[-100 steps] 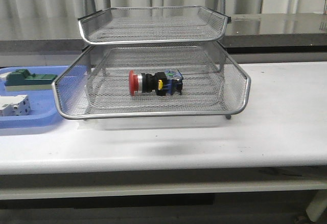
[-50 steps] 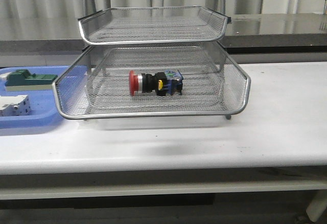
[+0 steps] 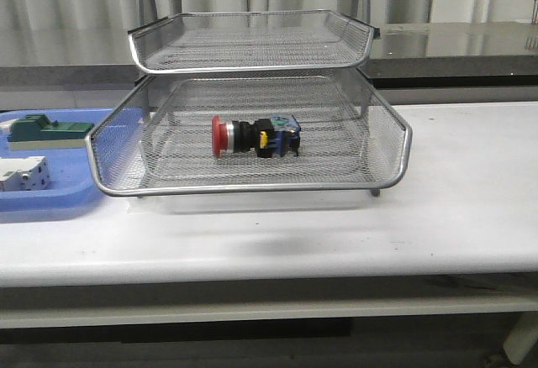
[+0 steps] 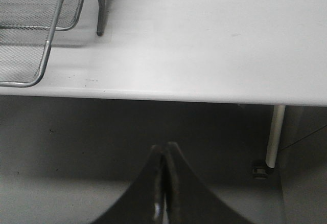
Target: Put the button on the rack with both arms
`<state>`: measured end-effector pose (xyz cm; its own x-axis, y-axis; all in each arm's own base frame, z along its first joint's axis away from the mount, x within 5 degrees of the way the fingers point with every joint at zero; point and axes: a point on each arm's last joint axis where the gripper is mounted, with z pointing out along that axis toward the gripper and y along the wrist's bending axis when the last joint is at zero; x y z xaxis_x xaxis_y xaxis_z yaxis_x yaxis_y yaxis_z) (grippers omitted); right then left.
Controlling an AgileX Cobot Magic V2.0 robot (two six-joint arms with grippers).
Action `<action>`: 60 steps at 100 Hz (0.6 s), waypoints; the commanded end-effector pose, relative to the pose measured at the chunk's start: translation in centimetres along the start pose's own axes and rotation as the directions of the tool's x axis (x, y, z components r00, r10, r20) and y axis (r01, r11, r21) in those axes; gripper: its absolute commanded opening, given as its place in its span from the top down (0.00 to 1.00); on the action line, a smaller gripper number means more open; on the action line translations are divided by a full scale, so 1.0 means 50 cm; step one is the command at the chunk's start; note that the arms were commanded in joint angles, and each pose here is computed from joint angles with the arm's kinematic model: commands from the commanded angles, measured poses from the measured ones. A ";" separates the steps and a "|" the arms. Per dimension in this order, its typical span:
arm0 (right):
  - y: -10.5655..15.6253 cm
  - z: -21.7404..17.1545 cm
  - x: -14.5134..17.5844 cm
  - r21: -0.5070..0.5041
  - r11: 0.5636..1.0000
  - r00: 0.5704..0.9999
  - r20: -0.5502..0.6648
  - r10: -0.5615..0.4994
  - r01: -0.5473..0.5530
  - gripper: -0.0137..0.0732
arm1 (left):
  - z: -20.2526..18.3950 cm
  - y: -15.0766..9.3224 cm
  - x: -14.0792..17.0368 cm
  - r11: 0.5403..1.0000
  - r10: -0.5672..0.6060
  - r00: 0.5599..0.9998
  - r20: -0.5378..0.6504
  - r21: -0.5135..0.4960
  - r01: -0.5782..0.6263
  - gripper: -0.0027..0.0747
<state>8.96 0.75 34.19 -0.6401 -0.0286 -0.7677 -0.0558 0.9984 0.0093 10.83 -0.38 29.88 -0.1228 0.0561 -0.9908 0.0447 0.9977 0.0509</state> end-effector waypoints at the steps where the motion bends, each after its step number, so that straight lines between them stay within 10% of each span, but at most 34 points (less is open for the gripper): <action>1: -0.002 -0.015 -0.024 0.011 1.000 0.996 0.087 -0.009 0.008 0.92 | -0.003 0.005 -0.034 0.999 -0.025 0.993 0.116 -0.020 0.027 0.41; 60: -0.002 -0.015 -0.024 0.011 1.000 0.996 0.087 -0.009 0.008 0.92 | -0.003 0.005 -0.034 0.999 -0.025 0.993 0.116 -0.020 0.027 0.96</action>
<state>8.96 0.75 34.19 -0.6401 -0.0286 -0.7677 -0.0558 0.9984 0.0093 10.84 -0.37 29.93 -0.1175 0.0500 -0.9918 0.0431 0.9980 0.0452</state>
